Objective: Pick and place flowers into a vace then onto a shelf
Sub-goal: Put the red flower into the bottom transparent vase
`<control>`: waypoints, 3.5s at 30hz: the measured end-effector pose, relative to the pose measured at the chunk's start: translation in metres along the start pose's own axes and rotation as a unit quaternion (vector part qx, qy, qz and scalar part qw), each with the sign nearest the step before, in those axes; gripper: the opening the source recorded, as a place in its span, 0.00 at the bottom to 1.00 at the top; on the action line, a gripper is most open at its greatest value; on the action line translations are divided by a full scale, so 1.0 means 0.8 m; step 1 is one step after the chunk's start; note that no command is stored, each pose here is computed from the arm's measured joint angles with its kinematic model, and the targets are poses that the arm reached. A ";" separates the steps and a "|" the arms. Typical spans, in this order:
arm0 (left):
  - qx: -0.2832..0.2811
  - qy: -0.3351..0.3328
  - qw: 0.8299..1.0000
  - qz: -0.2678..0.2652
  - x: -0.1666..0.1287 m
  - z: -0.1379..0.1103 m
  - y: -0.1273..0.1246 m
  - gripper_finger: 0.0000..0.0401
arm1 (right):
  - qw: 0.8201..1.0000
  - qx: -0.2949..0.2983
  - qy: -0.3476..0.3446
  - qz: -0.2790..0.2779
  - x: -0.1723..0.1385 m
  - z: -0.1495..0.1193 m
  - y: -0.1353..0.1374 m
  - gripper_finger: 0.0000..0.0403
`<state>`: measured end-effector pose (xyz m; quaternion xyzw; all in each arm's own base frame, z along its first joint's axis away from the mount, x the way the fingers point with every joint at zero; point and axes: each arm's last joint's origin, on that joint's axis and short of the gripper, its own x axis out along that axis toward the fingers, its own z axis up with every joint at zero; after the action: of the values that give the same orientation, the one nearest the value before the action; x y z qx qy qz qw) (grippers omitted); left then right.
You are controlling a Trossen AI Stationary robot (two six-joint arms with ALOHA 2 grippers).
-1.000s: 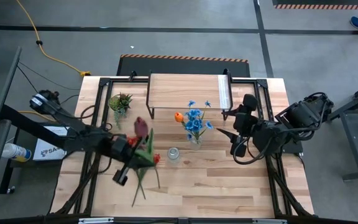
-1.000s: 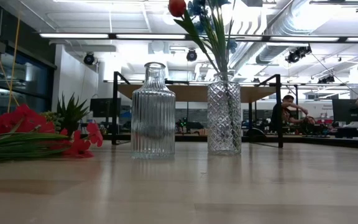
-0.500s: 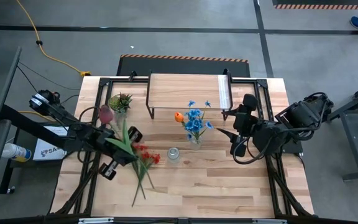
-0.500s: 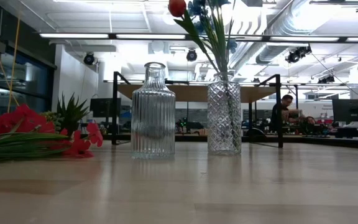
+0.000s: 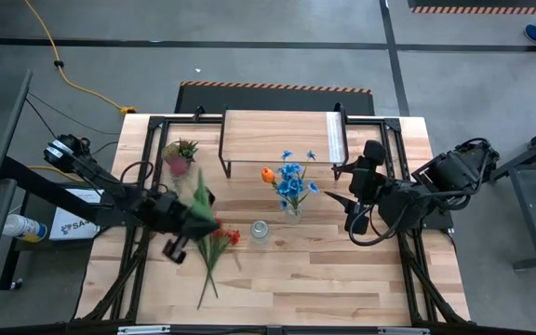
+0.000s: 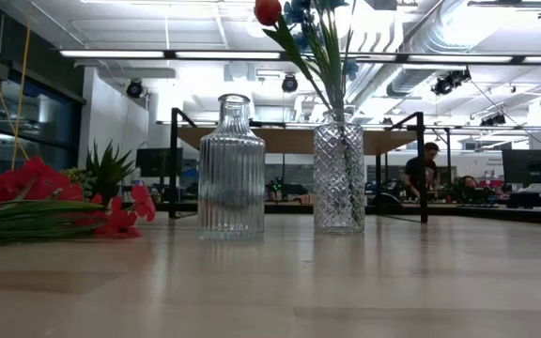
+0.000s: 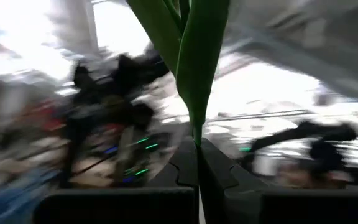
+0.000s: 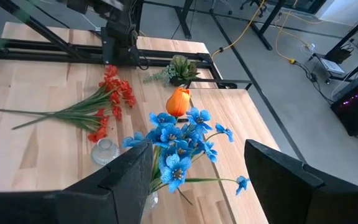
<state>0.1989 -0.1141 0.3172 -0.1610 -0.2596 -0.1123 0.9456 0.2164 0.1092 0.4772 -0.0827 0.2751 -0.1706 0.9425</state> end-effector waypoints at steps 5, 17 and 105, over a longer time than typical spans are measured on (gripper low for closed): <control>0.006 0.018 0.992 0.123 -0.001 -0.006 0.009 0.07 | 1.000 0.000 0.000 0.000 0.000 0.000 0.000 0.61; 0.043 0.056 0.954 0.292 -0.002 -0.010 0.005 0.07 | 1.000 -0.003 0.001 -0.003 0.000 -0.001 0.000 0.61; 0.274 0.227 0.809 0.468 0.067 -0.135 0.010 0.07 | 0.998 -0.004 0.014 -0.053 0.014 0.001 -0.019 0.61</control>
<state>0.2956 -0.1528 0.2561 0.0332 0.0488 0.3864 0.9204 0.2216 0.0913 0.4758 -0.0988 0.2842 -0.2205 0.9278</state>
